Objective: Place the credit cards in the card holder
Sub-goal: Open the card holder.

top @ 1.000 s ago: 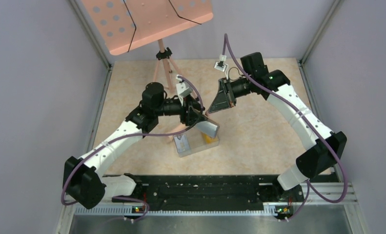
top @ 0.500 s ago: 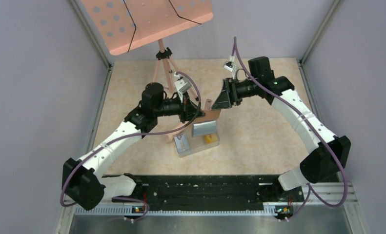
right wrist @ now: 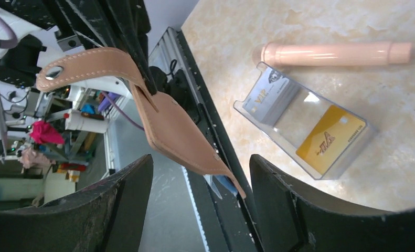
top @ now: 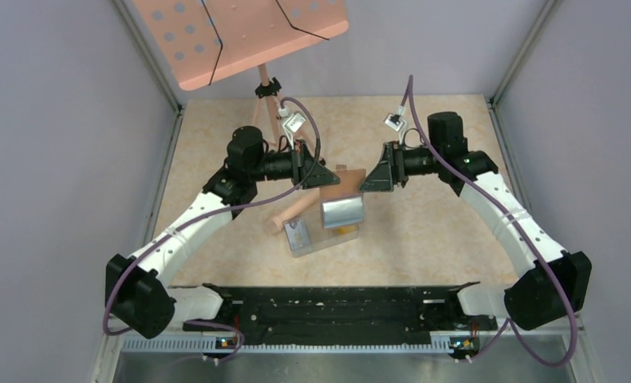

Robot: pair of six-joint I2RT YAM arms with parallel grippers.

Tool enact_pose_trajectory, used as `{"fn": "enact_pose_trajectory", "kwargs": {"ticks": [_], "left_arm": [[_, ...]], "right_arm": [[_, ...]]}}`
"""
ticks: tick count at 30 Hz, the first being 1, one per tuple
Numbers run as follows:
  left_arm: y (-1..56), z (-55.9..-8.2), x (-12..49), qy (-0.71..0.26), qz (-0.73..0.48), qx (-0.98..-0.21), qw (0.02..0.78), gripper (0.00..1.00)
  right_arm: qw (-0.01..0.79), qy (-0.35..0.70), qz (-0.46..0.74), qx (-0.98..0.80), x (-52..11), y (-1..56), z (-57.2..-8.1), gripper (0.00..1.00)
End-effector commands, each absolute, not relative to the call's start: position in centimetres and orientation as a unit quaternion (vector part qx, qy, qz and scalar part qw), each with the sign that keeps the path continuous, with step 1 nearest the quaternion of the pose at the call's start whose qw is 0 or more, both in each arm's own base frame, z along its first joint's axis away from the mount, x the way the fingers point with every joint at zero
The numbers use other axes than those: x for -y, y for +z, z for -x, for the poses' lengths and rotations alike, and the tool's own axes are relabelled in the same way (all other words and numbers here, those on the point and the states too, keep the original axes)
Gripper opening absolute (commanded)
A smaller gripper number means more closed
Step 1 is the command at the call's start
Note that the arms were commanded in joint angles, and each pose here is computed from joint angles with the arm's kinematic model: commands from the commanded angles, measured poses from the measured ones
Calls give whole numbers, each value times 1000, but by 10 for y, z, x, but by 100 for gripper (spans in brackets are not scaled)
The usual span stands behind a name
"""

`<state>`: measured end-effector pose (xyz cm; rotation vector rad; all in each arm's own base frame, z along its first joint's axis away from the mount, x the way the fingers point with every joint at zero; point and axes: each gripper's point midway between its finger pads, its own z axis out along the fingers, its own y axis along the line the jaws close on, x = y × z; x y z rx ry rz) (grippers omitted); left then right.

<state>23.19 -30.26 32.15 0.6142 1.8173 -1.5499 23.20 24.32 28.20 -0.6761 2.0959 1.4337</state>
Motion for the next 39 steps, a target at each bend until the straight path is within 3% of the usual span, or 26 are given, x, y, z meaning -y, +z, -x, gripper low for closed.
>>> {"fn": "enact_pose_trajectory", "kwargs": {"ticks": [1,7,9,10,11,12,14,17,19,21,24,33,39], "left_arm": [[356,-222,307,-637,-239,-662,314,0],[356,-222,307,-637,-236,-666,310,0],[355,-223,306,-634,-230,-670,310,0],[353,-224,306,-632,-227,-673,311,0],[352,-226,305,-626,-223,-676,317,3],[350,-228,304,-618,-219,-682,325,13],[347,-235,299,-591,-215,-693,351,37],[341,-255,281,-520,-182,-725,414,60],[338,-262,265,-474,-163,-739,450,70],[330,-267,250,-431,-148,-758,467,74],[313,-270,230,-388,-121,-788,462,88],[243,-260,225,-359,-84,-863,346,89],[228,-254,251,-413,-103,-860,282,85]], "right_arm": [[271,576,286,-716,-259,311,-224,67],[246,595,295,-706,-275,307,-221,53],[240,605,299,-697,-277,310,-219,37],[234,610,299,-695,-277,310,-217,24],[231,613,299,-694,-277,310,-217,10],[230,612,297,-696,-277,310,-217,0],[232,608,289,-702,-277,308,-220,0],[245,597,273,-713,-276,309,-228,0],[252,591,260,-721,-275,310,-234,0],[259,586,247,-727,-272,311,-242,0],[268,581,230,-733,-265,314,-252,0],[263,583,209,-739,-263,315,-261,0],[260,580,197,-747,-264,311,-264,0]]}}
